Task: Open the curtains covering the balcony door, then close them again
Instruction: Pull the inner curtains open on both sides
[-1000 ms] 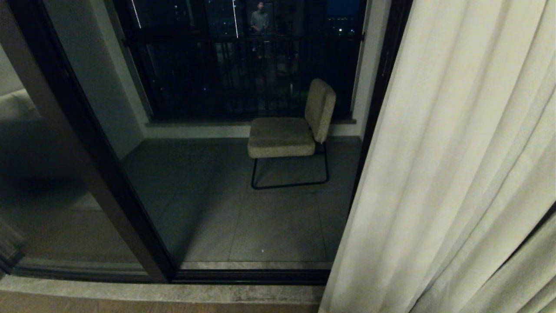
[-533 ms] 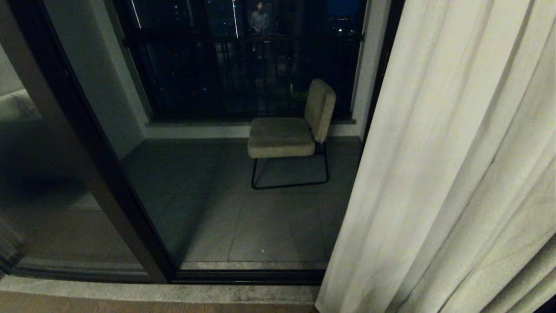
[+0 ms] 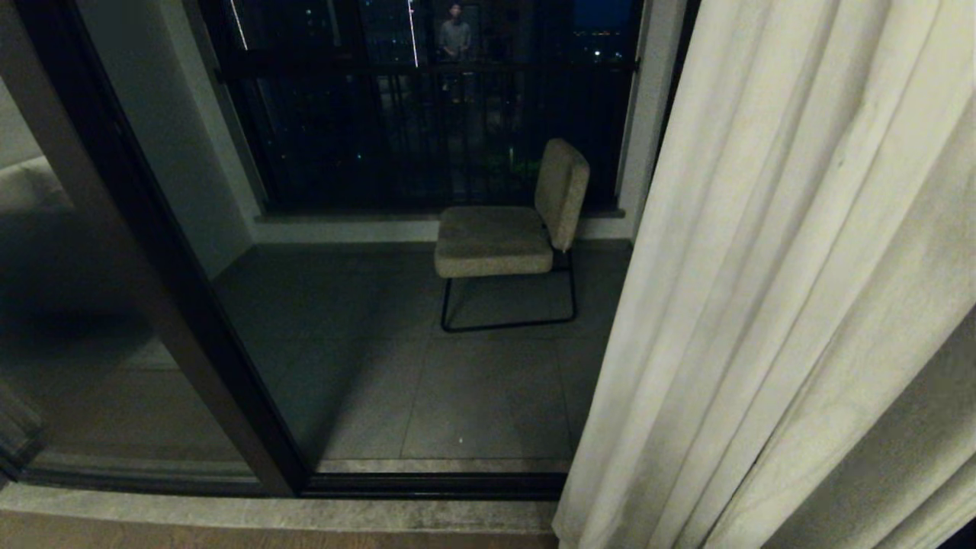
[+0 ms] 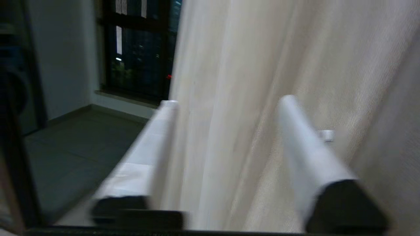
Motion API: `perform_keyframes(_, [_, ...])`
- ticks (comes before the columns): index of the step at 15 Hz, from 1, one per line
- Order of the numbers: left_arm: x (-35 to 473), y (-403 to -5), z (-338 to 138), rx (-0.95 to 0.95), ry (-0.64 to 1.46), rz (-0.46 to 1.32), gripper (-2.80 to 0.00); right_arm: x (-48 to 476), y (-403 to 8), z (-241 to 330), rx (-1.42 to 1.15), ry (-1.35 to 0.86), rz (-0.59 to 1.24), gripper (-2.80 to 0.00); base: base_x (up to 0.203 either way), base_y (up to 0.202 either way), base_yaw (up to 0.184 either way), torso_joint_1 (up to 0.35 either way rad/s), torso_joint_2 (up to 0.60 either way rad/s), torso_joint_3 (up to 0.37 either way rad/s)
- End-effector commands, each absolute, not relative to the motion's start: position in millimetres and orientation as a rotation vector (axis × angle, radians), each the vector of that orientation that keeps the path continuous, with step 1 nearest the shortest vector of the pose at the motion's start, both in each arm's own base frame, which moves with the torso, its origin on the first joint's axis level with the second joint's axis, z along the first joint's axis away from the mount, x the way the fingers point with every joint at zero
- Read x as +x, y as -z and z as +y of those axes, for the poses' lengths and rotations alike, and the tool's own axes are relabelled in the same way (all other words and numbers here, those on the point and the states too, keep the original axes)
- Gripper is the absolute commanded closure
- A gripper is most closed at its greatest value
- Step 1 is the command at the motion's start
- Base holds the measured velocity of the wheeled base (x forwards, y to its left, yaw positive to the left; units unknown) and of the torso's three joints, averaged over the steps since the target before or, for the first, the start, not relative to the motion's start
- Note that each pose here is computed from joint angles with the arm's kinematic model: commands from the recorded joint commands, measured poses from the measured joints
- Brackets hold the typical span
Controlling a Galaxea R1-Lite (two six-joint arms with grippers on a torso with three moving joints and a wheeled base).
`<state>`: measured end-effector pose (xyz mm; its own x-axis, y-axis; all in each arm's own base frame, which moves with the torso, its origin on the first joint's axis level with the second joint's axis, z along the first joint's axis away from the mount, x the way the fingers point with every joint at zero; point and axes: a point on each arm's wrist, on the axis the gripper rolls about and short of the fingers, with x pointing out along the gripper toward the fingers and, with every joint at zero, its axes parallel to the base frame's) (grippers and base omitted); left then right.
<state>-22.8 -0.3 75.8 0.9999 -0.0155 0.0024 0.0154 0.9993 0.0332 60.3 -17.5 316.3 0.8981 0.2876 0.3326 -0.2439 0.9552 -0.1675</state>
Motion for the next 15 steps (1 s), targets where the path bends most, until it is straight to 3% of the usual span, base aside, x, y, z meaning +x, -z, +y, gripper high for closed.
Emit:
perform_keyframes(1, [-23, -76, 0, 0.034, 0.015, -0.003, 0.0, 55, -318, -11, -0.128, -0.334, -0.385, 0.0, 0.0, 0.0, 0.0, 0.0, 0.0, 0.0])
perform_keyframes(8, [-23, -76, 0, 0.034, 0.015, -0.004, 0.0, 63, -342, 5, -0.08, -0.633, -0.425, 0.0, 0.0, 0.0, 0.0, 0.0, 0.0, 0.0])
perform_keyframes(15, [-23, -76, 0, 0.034, 0.015, -0.003, 0.0, 141, -361, 21, -0.018, -0.835, -0.343, 0.0, 0.0, 0.0, 0.0, 0.0, 0.0, 0.0])
